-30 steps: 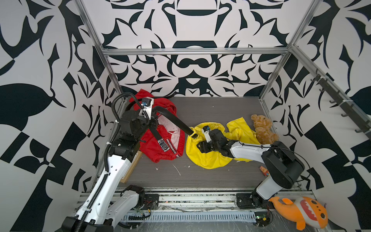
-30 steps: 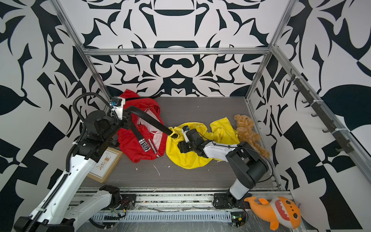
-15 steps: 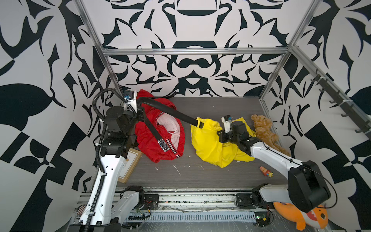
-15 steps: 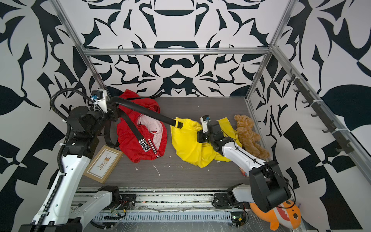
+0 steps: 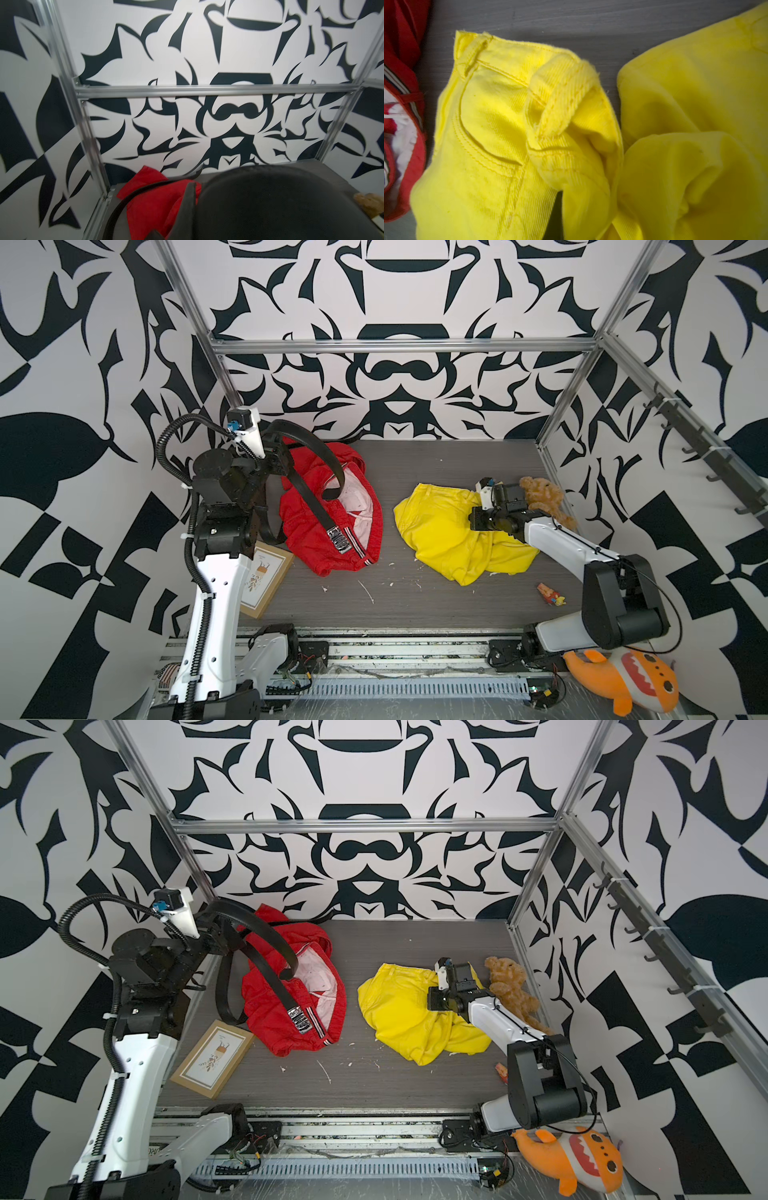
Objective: Remove the belt from the trousers
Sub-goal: Place the belt at the center of the board.
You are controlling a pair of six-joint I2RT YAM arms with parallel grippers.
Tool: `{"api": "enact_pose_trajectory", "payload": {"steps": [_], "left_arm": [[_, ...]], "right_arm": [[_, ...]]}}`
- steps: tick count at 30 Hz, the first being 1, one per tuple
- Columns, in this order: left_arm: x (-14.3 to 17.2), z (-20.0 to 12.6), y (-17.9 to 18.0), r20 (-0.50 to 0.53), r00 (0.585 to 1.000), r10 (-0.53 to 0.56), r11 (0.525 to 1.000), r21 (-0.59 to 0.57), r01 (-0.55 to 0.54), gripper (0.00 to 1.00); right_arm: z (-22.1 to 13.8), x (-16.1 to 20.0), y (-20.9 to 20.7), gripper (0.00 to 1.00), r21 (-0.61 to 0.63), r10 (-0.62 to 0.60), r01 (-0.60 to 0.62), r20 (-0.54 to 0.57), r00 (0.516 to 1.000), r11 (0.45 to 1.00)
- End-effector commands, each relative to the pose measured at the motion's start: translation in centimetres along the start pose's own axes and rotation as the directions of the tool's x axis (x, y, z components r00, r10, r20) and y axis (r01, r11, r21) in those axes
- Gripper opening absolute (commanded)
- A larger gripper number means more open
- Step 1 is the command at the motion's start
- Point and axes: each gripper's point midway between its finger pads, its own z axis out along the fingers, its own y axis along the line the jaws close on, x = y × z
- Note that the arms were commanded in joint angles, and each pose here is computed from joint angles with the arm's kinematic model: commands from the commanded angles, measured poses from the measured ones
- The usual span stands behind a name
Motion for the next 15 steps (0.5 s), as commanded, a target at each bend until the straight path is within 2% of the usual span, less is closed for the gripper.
{"api": "enact_pose_trajectory", "payload": {"steps": [1, 4, 8, 11, 14, 15], "left_arm": [[-5.3, 0.2, -5.4, 0.106, 0.994, 0.007, 0.983, 0.181, -0.027, 0.0], [-8.5, 1.7, -10.8, 0.145, 0.989, 0.038, 0.946, 0.315, -0.083, 0.0], [-12.0, 4.7, -16.4, 0.202, 0.979, 0.002, 0.885, 0.455, -0.095, 0.0], [-14.8, 5.7, -20.0, 0.282, 0.959, -0.033, 0.843, 0.523, -0.125, 0.0], [-16.7, 6.3, -23.9, 0.332, 0.941, -0.071, 0.789, 0.596, -0.151, 0.0], [-16.1, 7.1, -25.3, 0.32, 0.944, -0.081, 0.772, 0.619, -0.144, 0.0]], "right_arm": [[-0.3, -1.5, 2.7, 0.0, -0.102, -0.014, 0.016, 0.021, 1.0, 0.995], [0.1, -1.2, 4.1, 0.0, -0.131, -0.028, 0.029, 0.008, 1.0, 0.991], [0.5, -0.9, 4.5, 0.0, -0.143, -0.02, 0.021, 0.006, 1.0, 0.99], [0.5, -0.8, 4.6, 0.0, -0.15, -0.013, 0.014, 0.009, 1.0, 0.989], [0.3, -0.8, 4.6, 0.0, -0.15, -0.018, 0.019, 0.009, 1.0, 0.989], [0.2, -0.8, 4.6, 0.0, -0.147, -0.018, 0.019, 0.01, 1.0, 0.989]]}}
